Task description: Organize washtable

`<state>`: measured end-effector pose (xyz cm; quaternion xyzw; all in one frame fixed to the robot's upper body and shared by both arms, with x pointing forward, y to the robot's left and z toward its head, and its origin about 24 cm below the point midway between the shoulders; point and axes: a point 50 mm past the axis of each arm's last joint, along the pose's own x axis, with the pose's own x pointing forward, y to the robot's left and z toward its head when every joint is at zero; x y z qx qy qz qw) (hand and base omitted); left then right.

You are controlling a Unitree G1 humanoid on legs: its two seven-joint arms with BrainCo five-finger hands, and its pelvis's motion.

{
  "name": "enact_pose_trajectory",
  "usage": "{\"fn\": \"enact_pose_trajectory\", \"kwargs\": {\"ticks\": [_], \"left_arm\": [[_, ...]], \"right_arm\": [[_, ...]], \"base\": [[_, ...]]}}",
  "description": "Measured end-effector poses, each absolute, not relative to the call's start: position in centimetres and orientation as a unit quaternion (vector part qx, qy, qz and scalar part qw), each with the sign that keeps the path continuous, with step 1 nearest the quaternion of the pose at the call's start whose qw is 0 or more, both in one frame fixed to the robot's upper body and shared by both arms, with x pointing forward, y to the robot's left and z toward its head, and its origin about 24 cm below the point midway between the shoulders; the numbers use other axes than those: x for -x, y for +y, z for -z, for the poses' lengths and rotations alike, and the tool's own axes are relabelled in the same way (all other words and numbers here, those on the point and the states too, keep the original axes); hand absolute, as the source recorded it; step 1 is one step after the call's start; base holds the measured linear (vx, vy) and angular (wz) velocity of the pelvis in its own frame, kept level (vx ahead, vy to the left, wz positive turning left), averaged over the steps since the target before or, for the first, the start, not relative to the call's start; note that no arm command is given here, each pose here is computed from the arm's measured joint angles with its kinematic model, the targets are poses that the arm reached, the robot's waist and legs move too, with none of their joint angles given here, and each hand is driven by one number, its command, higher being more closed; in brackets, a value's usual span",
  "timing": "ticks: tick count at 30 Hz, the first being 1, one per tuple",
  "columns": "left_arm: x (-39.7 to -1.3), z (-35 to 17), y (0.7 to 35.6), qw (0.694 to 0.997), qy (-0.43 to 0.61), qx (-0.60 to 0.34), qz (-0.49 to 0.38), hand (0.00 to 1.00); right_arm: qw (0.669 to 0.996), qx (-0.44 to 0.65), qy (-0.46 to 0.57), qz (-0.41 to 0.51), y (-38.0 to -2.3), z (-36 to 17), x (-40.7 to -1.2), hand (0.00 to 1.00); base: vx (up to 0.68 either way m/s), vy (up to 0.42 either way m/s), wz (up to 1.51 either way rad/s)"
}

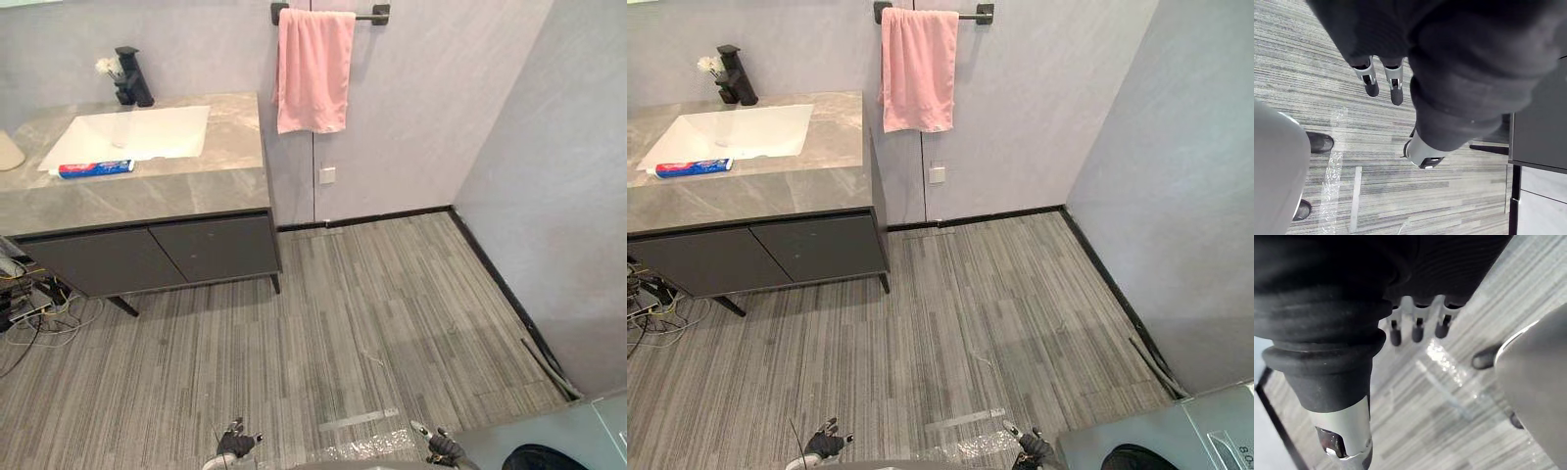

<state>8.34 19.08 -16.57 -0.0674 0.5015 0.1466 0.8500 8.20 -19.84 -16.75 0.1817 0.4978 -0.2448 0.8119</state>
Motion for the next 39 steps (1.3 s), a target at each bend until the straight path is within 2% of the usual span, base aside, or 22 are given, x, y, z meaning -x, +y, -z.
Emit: {"fn": "enact_pose_trajectory", "kwargs": {"ticks": [9, 15, 18, 20, 24, 31, 34, 39], "left_arm": [[-9.6, 16.2, 19.8, 0.858, 0.489, 0.056, -0.144, 0.0], [-11.0, 15.6, 21.3, 0.869, 0.474, 0.025, -0.142, 0.0], [-9.6, 15.9, 21.6, 0.86, 0.482, 0.037, -0.164, 0.0], [-8.0, 15.9, 22.7, 0.847, 0.483, 0.061, -0.214, 0.0], [-5.4, 16.7, 21.0, 0.811, 0.498, 0.14, -0.273, 0.0], [-7.9, 15.9, 21.6, 0.844, 0.455, 0.127, -0.255, 0.0], [-7.5, 16.2, 20.7, 0.84, 0.468, 0.13, -0.243, 0.0], [-4.9, 16.6, 21.5, 0.819, 0.494, 0.127, -0.264, 0.0]], "right_arm": [[0.827, -0.193, 0.466, 0.249, -20.3, 16.1, -10.6, 0.0], [0.825, -0.199, 0.467, 0.25, -20.0, 16.2, -10.6, 0.0], [0.822, -0.21, 0.463, 0.257, -20.1, 16.2, -10.3, 0.0], [0.815, -0.226, 0.467, 0.256, -19.3, 16.5, -9.4, 0.0], [0.831, -0.222, 0.436, 0.264, -20.6, 15.8, -10.6, 0.0], [0.839, -0.215, 0.429, 0.258, -21.0, 15.4, -12.5, 0.0], [0.848, -0.193, 0.42, 0.258, -22.4, 14.9, -13.1, 0.0], [0.836, -0.18, 0.454, 0.249, -21.9, 15.7, -10.9, 0.0]], "base": [[0.06, 0.037, -0.19], [0.28, 0.051, -0.02], [0.54, -0.16, 0.41], [0.56, -0.291, 0.28], [0.68, -0.331, -0.67], [0.54, -0.14, -0.61], [0.44, 0.121, -0.53], [0.6, 0.217, -0.3]]}}
